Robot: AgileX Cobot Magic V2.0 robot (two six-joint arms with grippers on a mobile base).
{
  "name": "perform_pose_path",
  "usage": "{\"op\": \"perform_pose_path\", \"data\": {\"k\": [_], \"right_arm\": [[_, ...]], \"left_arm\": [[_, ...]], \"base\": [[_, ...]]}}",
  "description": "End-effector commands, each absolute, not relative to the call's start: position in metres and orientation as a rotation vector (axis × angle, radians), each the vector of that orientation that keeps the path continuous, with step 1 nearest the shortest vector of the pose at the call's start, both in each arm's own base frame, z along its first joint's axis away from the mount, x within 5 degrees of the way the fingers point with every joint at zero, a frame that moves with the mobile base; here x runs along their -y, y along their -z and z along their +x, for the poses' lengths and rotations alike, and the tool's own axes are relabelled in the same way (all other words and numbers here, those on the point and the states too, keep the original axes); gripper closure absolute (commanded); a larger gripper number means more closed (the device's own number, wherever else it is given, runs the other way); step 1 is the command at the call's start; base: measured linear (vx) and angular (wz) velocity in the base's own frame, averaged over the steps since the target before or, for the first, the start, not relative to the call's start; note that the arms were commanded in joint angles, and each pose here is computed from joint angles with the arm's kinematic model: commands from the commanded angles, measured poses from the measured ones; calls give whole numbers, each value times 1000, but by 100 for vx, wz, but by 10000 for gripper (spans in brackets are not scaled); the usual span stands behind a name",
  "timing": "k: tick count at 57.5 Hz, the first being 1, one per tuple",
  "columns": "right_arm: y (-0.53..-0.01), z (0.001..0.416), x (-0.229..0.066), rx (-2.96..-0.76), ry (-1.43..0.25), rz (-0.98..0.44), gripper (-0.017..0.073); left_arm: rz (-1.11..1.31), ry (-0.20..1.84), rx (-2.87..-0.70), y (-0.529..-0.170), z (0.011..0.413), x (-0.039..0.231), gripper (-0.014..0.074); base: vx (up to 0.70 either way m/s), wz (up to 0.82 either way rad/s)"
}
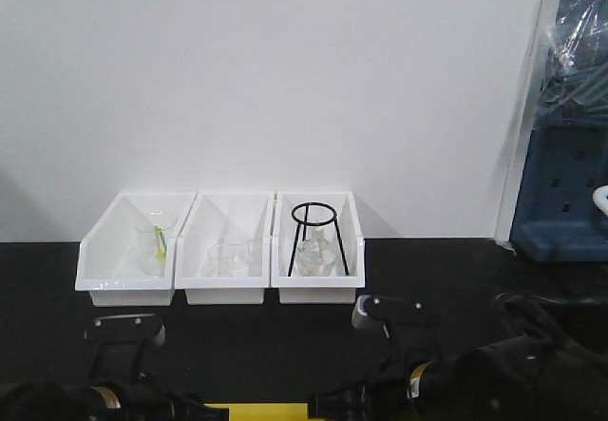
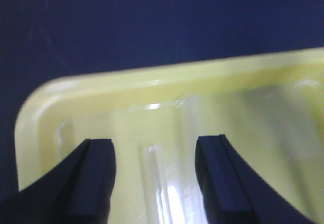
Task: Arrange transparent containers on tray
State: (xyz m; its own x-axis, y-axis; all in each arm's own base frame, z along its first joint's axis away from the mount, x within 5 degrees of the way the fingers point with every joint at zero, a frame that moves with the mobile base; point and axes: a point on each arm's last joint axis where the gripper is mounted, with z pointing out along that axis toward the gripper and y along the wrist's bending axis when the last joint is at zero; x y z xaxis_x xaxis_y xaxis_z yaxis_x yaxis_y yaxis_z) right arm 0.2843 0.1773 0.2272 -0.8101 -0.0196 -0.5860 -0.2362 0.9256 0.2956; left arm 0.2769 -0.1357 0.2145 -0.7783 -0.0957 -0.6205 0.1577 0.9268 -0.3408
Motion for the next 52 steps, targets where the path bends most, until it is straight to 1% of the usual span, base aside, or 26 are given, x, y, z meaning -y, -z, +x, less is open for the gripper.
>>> {"op": "perform_pose_path", "data": {"k": [1, 11, 17, 24, 30, 37, 52], "right_arm": [[-285, 279, -169, -2235, -517, -217, 181], [-340, 251, -149, -2031, -474, -304, 264], [-366, 233, -138, -1935, -490, -300, 323], [-386, 216, -128, -1861, -512, -287, 372], [-395, 208, -123, -1823, -522, -281, 393], [-399, 205, -121, -1810, -526, -279, 396], [-398, 205, -121, -1811, -526, -278, 394]], "left_arm": [[71, 539, -2181, -269, 270, 132, 151], [139, 548, -1947, -327, 240, 117, 197], [139, 565, -1791, -362, 215, 104, 230], [127, 590, -1672, -387, 190, 92, 266], [124, 603, -1610, -400, 175, 85, 293], [122, 610, -1579, -405, 168, 81, 316], [123, 607, -1585, -404, 169, 82, 334]], "base": [[0, 0], [0, 0], [0, 0], [0, 0], [0, 0], [0, 0], [0, 0]]}}
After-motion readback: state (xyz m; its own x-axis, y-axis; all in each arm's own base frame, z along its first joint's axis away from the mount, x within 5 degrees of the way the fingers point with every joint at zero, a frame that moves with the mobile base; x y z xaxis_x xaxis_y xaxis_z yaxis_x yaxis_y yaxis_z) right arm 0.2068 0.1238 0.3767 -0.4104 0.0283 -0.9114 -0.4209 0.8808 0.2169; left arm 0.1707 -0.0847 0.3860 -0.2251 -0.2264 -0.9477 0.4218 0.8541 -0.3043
